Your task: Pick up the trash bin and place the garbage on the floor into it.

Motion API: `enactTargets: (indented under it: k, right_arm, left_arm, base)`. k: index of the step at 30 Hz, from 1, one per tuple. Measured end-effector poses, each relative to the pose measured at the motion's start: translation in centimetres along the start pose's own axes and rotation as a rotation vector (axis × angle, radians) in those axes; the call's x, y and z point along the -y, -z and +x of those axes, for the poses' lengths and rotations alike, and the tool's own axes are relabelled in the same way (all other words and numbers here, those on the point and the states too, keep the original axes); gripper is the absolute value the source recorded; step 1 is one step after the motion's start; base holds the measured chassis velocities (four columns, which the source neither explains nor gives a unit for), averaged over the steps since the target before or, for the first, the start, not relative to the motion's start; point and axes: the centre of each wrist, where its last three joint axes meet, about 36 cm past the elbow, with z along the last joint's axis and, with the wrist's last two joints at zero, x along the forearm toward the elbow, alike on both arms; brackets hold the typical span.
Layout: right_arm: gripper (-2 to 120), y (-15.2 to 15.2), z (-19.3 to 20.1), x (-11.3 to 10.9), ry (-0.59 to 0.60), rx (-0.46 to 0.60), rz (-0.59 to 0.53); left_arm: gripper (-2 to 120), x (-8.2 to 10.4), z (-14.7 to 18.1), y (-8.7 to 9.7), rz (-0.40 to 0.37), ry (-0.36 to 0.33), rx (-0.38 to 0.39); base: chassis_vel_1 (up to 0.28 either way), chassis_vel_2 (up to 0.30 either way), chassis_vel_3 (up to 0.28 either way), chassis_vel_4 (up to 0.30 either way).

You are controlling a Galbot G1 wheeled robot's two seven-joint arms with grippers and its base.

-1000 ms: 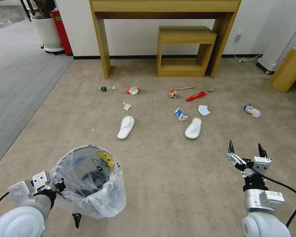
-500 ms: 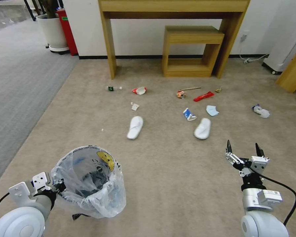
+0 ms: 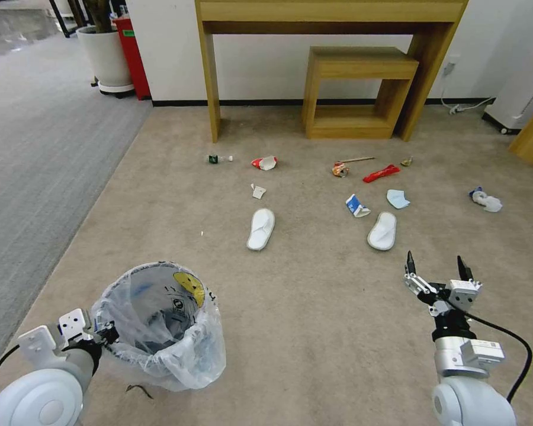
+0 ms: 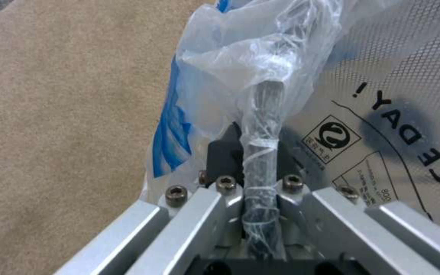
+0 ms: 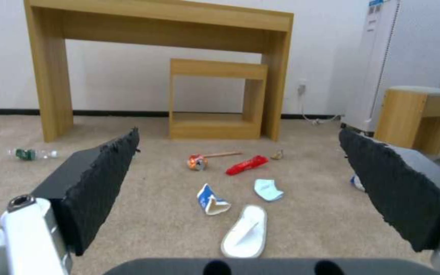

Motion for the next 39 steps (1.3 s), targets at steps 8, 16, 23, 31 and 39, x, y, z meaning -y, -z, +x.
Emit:
enactTargets:
  k: [8,16,23,31,39]
  right_arm:
    - [100,-0.14,-0.16,0.25,0.009,0.0,0.008]
    - [100,-0.05,-0.32,0.55,0.017,-0.002,0.02]
    - [100,-0.12,-0.26,0.39,0.022,-0.005,0.019]
    - [100,-0.18,-0.22,0.25,0.028,-0.005,0.017]
    - [100,-0.29,-0.18,0.25,0.031,-0.005,0.016]
  left_arm:
    - [0,-0.06,-0.21,-0.13,0.004,0.006,-0.004]
    - [0,0.07,-0.36,-0.25,0.005,0.007,-0.005]
    - [0,-0.08,-0.43,-0.1,0.003,0.012,-0.001]
    - [0,-0.2,-0.46,0.03,0.001,0.014,0.001]
    - [0,-0.22,-0.47,0.01,0.003,0.016,0.001]
  base:
    - [0.0,0.0,0.0,0.0]
    - [0.0,0.0,0.0,0.0]
    - [0.0,0.0,0.0,0.0]
    - [-0.032,0.025,0.029,-0.028]
    - [-0.07,0.063,0.074,-0.07]
